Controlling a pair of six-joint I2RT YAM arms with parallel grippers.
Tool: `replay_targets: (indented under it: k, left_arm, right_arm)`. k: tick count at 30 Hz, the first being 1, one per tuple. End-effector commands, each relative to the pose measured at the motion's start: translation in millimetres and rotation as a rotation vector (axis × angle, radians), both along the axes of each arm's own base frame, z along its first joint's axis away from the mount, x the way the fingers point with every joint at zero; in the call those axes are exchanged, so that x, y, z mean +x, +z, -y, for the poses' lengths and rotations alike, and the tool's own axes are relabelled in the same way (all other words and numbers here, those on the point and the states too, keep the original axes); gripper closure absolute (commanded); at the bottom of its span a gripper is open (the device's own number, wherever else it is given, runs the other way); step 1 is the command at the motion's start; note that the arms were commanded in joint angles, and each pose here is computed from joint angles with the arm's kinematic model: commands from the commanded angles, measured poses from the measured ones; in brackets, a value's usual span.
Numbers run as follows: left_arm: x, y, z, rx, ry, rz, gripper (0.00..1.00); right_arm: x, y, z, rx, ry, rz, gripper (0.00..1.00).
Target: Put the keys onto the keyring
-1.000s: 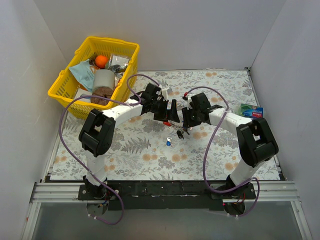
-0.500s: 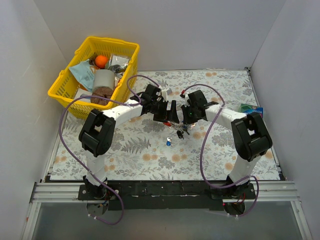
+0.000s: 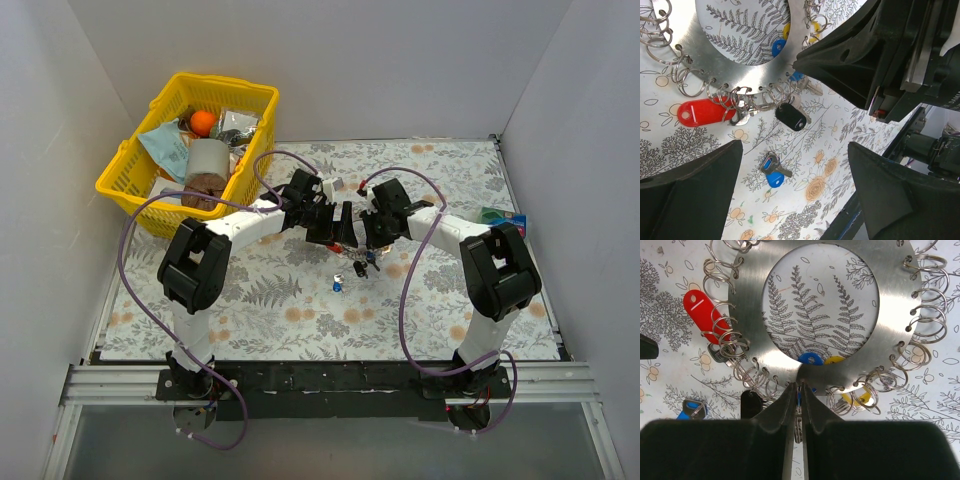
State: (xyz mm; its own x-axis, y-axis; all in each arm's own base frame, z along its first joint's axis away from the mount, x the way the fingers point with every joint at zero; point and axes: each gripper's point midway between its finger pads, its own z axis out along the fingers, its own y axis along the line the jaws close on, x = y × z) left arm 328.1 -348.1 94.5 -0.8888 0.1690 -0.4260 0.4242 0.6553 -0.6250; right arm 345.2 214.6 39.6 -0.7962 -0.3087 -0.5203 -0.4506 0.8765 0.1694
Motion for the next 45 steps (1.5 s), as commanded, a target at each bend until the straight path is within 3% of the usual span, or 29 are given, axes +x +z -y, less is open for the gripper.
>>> replay_targets:
  k: [1,8,12,17,32,45]
  left_arm:
    - [-0.7,23.3,1.4,-0.028,-0.014,0.058,0.14]
    - [1.2,23.4,2.1,-0.030,-0.013,0.058,0.14]
    - [0.6,21.3,1.4,-0.026,-0.012,0.054,0.14]
    - [0.6,22.4,1.9,-0.026,-0.014,0.058,0.14]
    - [5.7,32.2,-0.1,-0.023,-0.002,0.095,0.14]
    - [16.8,62.2,-5.3,-0.024,0.042,0.197,0.14]
  right_arm:
    - [0.6,5.9,3.1,-0.029,-0.001,0.009,0.81]
    - [-0.3,5.2,8.0,-0.056,-0.007,0.010,0.73]
    - [-0.2,5.8,9.6,-0.060,-0.016,0.013,0.80]
    - [2.3,13.5,6.4,-0.038,-0.012,0.036,0.99]
    - [15.9,48.9,0.4,-0.009,0.020,0.133,0.99]
    - [32.0,111.9,-19.0,0.111,0.091,0.314,0.99]
